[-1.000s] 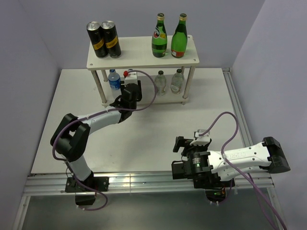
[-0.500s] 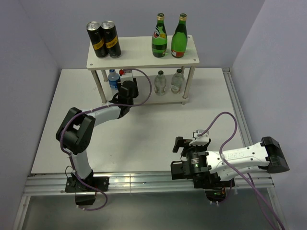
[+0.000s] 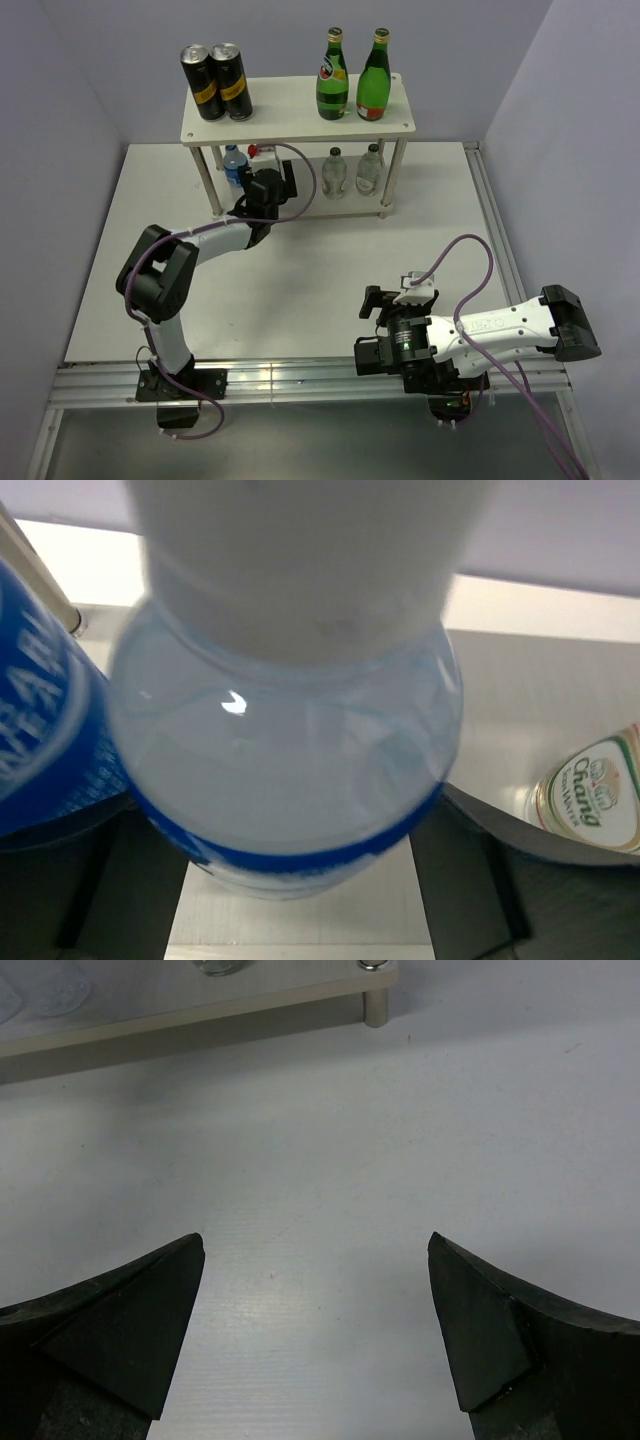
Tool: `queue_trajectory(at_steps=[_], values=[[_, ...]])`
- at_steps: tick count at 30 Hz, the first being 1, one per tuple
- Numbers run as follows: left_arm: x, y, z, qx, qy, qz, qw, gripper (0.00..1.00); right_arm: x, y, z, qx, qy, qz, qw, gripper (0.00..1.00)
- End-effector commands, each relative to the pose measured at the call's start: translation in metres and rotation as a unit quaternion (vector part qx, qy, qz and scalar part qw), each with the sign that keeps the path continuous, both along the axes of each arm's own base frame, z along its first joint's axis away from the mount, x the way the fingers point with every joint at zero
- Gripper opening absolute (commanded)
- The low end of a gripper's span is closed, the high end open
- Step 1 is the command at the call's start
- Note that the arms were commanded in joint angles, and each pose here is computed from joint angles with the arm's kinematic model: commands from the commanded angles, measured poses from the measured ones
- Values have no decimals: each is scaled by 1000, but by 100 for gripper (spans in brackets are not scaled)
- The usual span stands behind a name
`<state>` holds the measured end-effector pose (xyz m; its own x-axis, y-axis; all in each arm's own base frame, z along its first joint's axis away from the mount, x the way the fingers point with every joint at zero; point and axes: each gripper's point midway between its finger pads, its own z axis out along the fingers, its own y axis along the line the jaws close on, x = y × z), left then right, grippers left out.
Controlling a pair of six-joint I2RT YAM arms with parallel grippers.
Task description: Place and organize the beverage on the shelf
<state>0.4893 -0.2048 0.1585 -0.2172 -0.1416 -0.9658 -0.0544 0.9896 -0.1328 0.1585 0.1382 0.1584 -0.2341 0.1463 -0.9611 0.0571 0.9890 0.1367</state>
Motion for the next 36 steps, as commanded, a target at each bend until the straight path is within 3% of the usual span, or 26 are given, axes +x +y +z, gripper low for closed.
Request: queue_trajectory(at_steps=[1, 12, 20, 25, 30, 36], values=[[0, 1, 35, -36, -46, 0, 998, 87, 3, 3, 14, 21, -25, 1, 999, 100], [-39, -5, 36, -36, -36, -4, 999, 87, 3, 1, 14, 21, -27, -3, 999, 100], [-129, -4, 13, -41, 4, -5, 999, 85, 4, 3, 13, 9, -30, -7, 999, 100], [-194, 22, 35, -64, 9, 14, 998, 85, 1, 15, 29, -8, -27, 9, 1000, 100], [-240, 57, 100, -72, -7, 1, 997, 86, 3, 26, 105, 12, -49, 35, 998, 100], [-259, 93, 195, -91, -65, -9, 994, 86, 11, 11, 220, 22, -118, 29, 992, 100]])
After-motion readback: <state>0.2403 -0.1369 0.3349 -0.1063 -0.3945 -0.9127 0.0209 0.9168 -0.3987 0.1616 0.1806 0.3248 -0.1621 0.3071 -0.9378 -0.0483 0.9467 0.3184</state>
